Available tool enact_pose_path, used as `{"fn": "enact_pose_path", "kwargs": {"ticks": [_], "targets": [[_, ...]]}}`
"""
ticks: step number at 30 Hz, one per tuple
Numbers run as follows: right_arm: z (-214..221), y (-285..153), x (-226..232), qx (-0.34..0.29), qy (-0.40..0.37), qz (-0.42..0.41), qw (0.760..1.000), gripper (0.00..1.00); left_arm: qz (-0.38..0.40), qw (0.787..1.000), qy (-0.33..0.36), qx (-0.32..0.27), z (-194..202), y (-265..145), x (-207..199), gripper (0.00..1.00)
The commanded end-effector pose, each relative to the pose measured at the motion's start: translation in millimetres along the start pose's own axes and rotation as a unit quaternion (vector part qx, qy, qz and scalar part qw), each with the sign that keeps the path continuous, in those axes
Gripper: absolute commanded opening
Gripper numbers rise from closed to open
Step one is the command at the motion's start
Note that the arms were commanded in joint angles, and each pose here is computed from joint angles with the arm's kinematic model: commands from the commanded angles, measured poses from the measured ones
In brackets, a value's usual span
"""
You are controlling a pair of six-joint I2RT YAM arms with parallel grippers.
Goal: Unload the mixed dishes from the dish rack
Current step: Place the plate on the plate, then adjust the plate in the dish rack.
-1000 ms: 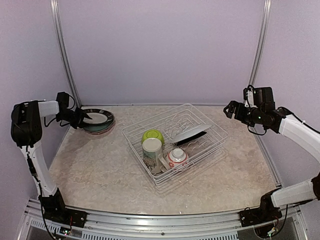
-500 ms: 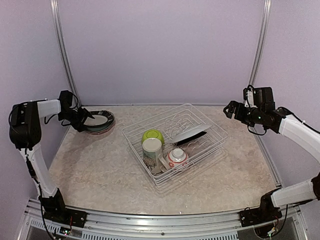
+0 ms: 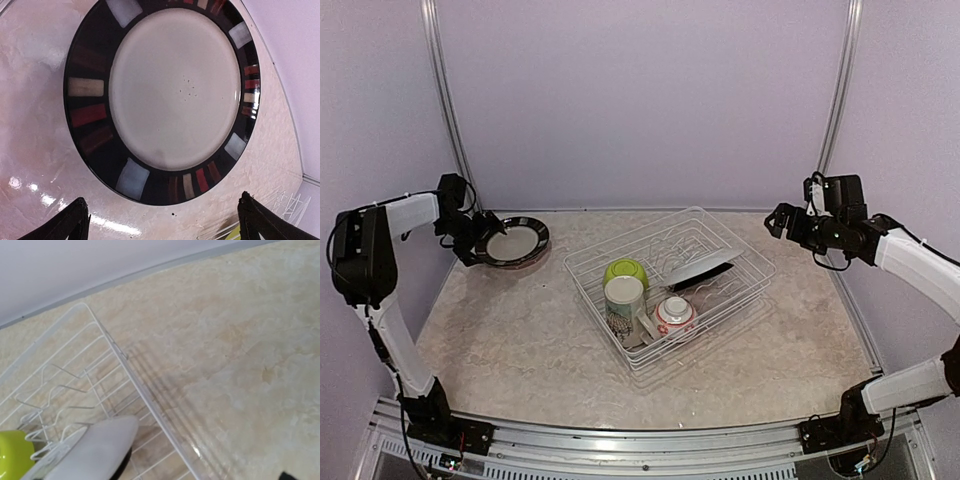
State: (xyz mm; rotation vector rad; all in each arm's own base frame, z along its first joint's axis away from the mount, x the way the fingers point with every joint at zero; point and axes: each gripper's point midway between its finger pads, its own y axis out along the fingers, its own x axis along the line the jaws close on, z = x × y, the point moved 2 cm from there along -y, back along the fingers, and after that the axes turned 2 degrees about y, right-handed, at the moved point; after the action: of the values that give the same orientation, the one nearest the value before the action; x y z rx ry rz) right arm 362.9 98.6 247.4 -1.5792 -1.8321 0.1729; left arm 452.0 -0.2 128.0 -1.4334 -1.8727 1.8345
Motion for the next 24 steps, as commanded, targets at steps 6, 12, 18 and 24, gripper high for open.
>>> {"fn": "enact_pose_path", "kwargs": {"ticks": [6,12,18,24], "targets": [[8,9,-4,0.017,0.001,0.006,1.0,1.0,0.008,0.994,0.099,-0.033,24,-35,-48,0.99],[13,13,-3,0.028,0.001,0.0,1.0,1.0,0.032,0.966,0.246,-0.077,64,-68,-114,0.99],[21,20,2,0.047,-0.001,-0.013,0.999,1.0,0.117,0.908,0.387,-0.111,117,-107,-185,0.99],[27,25,25,0.072,0.017,-0.081,0.994,1.0,0.158,0.849,0.491,-0.116,173,-120,-232,0.99]]}}
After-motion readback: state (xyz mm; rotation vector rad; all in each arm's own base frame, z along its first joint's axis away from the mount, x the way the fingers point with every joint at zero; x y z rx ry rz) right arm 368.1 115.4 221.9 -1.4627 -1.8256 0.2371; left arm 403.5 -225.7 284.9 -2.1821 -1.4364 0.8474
